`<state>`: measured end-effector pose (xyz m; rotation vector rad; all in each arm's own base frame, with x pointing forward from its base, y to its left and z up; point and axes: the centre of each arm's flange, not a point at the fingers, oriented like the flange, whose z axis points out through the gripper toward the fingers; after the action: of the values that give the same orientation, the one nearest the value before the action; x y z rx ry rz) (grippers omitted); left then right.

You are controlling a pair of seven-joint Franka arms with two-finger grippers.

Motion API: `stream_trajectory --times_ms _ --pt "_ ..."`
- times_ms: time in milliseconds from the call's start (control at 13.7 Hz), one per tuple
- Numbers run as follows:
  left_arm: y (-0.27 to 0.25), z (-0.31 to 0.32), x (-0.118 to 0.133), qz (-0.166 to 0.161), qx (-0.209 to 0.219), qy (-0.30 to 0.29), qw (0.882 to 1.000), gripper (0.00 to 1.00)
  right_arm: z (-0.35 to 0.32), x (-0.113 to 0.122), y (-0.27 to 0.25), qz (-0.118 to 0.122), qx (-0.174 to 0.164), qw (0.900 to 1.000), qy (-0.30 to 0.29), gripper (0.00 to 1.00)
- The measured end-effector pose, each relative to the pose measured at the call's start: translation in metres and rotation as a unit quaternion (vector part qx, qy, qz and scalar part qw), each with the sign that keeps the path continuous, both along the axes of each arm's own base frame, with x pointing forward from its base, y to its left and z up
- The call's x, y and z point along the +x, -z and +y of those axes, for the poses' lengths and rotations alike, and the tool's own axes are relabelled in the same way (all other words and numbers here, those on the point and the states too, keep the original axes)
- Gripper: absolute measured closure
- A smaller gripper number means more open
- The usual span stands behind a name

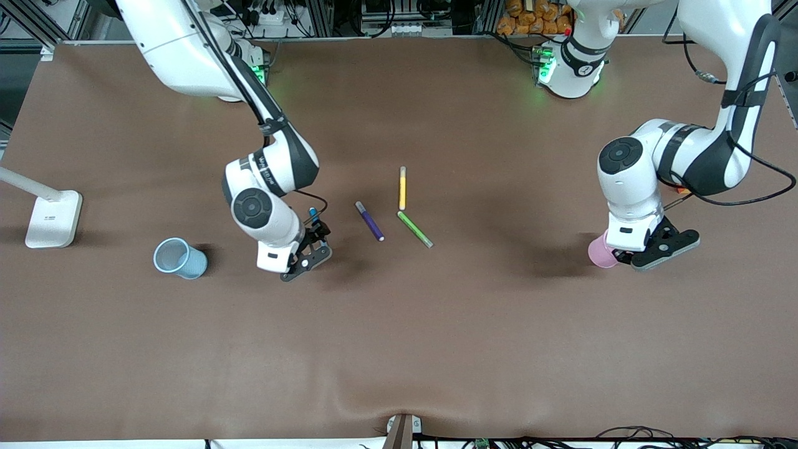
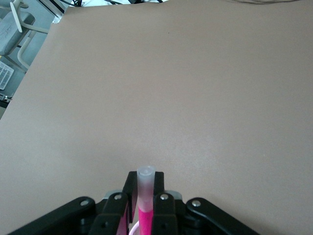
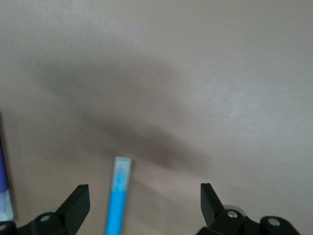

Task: Place pink and blue markers in matching cups
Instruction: 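Lower the right gripper onto the blue marker while the left gripper holds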

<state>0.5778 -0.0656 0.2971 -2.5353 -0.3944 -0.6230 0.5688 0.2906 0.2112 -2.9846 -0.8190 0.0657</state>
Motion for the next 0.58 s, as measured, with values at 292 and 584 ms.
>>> stream_trajectory --times_ms 292,584 --pt "0.017 -0.005 -0.002 -0.01 0.001 -0.009 1.0 0.83 0.017 -0.026 0.025 0.001 -0.004 1.0 0.012 0.0" --pt "0.019 -0.006 -0.003 -0.011 -0.001 -0.012 1.0 0.8 0.017 -0.029 0.031 0.005 -0.006 1.0 0.011 0.0"
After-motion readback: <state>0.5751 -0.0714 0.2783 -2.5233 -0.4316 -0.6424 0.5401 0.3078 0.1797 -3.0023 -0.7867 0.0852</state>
